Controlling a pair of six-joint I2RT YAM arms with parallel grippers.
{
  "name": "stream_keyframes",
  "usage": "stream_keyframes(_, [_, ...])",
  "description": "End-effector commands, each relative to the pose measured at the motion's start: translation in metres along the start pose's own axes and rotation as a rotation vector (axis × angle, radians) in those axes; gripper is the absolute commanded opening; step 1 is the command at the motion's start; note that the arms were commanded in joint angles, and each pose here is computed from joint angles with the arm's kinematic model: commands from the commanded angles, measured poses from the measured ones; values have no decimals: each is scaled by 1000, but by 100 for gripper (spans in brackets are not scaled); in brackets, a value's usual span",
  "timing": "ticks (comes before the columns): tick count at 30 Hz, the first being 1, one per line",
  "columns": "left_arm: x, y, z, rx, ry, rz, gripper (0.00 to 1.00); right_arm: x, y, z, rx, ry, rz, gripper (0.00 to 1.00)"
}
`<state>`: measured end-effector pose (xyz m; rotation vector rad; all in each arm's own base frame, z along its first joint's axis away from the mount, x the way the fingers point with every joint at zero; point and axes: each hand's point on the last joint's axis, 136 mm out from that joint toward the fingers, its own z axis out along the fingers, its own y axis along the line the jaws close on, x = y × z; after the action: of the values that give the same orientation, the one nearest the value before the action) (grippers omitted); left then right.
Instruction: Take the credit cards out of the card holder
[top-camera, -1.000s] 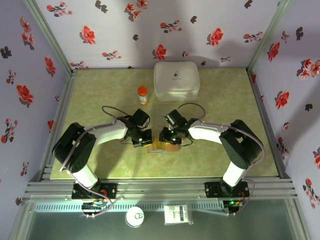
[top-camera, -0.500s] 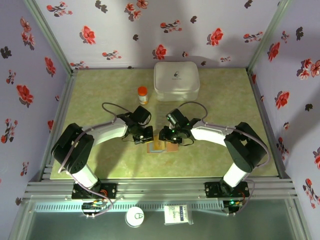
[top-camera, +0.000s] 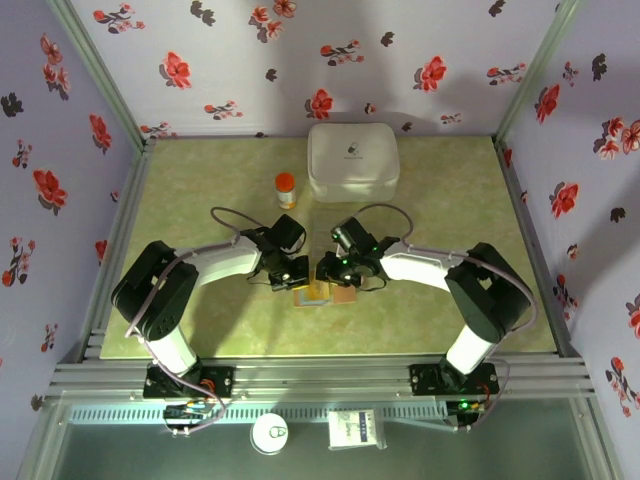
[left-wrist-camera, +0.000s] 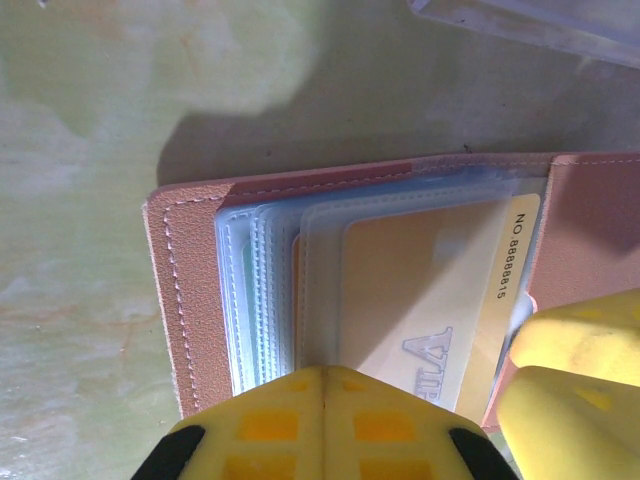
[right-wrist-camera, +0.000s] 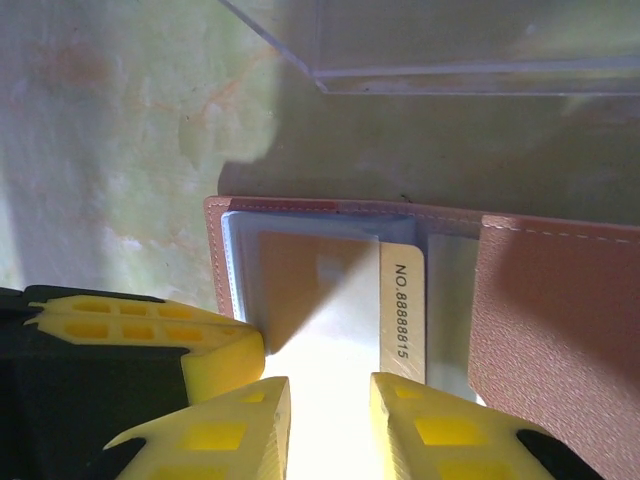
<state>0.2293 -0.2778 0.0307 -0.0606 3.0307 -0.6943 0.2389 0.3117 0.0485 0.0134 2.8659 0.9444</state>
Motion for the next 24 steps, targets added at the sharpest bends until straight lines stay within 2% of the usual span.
stream_keyframes(1, [8, 12, 5, -52, 24, 11, 0, 5, -3, 8, -8, 31, 11, 27])
stream_keyframes(12, [6, 12, 2, -59, 17, 15, 0, 5, -26, 4, 115, 11, 22, 29])
stream_keyframes(24, [1, 2, -10, -34, -12, 31, 0, 1, -6, -8, 31, -16, -4, 35])
